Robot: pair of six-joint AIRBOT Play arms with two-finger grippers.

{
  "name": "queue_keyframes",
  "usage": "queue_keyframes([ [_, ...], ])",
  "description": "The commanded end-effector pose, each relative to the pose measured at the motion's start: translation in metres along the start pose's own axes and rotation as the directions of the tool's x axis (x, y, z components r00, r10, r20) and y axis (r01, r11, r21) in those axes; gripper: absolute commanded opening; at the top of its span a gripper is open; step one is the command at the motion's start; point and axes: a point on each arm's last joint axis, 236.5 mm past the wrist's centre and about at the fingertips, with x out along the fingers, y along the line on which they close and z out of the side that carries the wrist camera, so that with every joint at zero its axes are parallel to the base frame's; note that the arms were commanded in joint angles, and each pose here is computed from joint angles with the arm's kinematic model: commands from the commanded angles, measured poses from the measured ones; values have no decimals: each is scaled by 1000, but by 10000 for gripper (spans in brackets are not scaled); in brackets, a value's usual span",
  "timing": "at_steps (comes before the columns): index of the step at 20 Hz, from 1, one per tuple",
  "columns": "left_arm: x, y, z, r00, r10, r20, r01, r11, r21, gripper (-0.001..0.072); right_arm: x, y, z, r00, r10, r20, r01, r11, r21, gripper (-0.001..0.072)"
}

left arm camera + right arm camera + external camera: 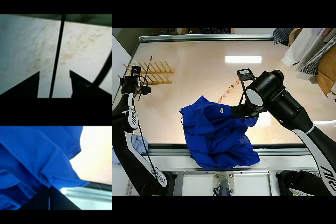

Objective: Fold the clothes and pants, and hang the long-sleeved shirts on hangers.

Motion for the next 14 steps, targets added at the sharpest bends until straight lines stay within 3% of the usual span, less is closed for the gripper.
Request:
queue_keyframes([
  [1, 2, -2, -6, 1000, -6, -21, 6, 1000, -1, 337, 2, -2, -4, 1000, -14, -24, 14, 1000, 0, 9],
  [2, 1, -2, -7, 1000, -6, -30, 6, 1000, -1, 164, 2, -2, -4, 1000, -14, -24, 14, 1000, 0, 8],
  [3, 1, -1, -7, 1000, -5, -30, 5, 1000, -2, 114, 2, -2, -4, 1000, -14, -24, 14, 1000, 0, 9],
  [5, 0, -1, -7, 1000, -5, -29, 5, 1000, -2, 111, 2, -2, -4, 1000, -13, -23, 13, 1000, 0, 9],
  [6, 0, -1, -8, 999, -5, -32, 5, 1000, -1, 13, 2, -2, -4, 1000, -13, -23, 13, 1000, 0, 9],
  [14, -33, 13, 12, 999, -19, -39, 16, 996, -86, 8, 2, -2, -4, 1000, -13, -22, 13, 1000, 0, 9],
])
